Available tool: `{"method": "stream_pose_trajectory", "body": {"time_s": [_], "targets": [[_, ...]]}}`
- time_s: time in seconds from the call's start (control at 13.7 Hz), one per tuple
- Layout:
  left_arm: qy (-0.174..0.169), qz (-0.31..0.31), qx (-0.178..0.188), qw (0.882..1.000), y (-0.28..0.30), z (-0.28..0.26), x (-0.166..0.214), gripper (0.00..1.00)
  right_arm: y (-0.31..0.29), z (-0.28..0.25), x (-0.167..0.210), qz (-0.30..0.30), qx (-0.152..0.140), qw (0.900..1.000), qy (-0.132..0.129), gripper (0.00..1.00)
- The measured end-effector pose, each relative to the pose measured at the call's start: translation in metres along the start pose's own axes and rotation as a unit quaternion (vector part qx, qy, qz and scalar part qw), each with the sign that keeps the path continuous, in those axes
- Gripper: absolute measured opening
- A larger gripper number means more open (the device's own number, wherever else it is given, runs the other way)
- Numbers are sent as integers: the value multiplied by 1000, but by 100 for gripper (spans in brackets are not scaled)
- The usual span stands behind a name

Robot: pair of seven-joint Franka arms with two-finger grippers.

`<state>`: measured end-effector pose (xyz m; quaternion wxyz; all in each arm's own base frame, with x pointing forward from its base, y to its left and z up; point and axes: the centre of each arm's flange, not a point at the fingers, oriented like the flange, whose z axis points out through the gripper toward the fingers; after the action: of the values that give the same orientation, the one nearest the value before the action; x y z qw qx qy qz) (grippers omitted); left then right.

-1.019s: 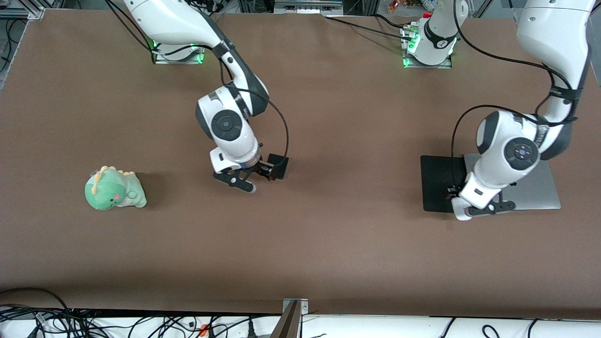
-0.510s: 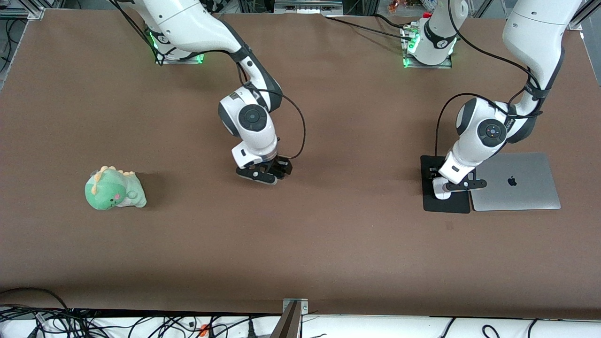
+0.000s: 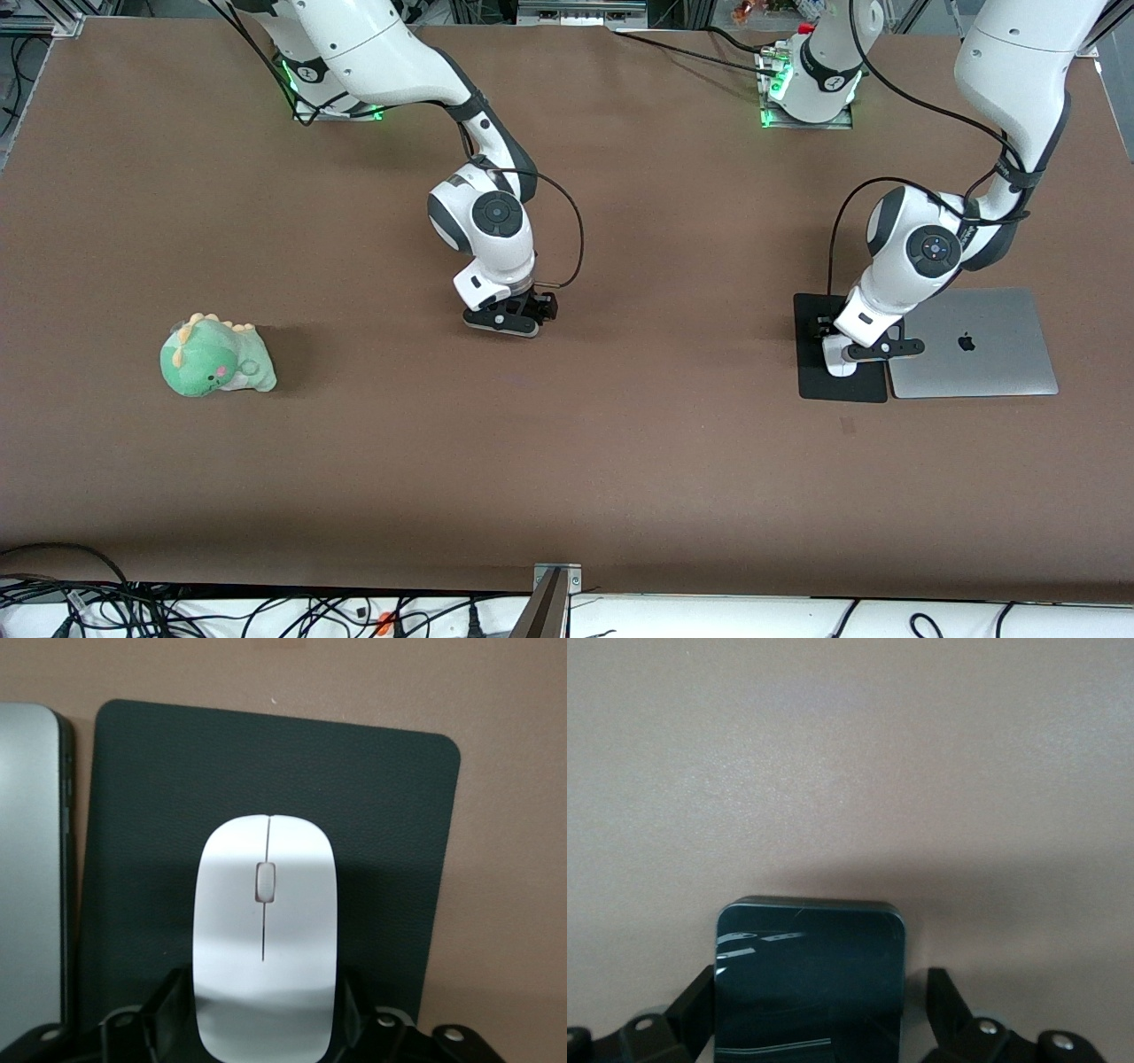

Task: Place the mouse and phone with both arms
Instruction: 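Release the mouse on the pad while the right gripper lifts the phone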

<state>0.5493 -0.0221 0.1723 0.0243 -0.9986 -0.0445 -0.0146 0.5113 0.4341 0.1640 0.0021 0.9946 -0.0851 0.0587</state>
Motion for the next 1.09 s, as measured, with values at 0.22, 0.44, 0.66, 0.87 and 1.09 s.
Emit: {"method": "stream_pose_trajectory", "body": {"time_s": [0.22,0.44,0.66,0.87,1.09], "targets": [[8,-1,-2,1000,0,-3,8,99,-2,-2,-1,-2,1,1000,3,93],[35,2,-3,999,-1,-22,29,100,-3,-6,-3,-4,1,1000,3,81],[44,3,8,999,-4,-51,59,100,-2,-6,-2,-6,-2,1000,2,81],[49,6,10,999,-7,-95,91,100,7,-15,19,-19,-34,999,-13,81],[3,16,-3,1000,-30,-157,109,100,38,-33,60,-50,-49,997,-22,81]]}}
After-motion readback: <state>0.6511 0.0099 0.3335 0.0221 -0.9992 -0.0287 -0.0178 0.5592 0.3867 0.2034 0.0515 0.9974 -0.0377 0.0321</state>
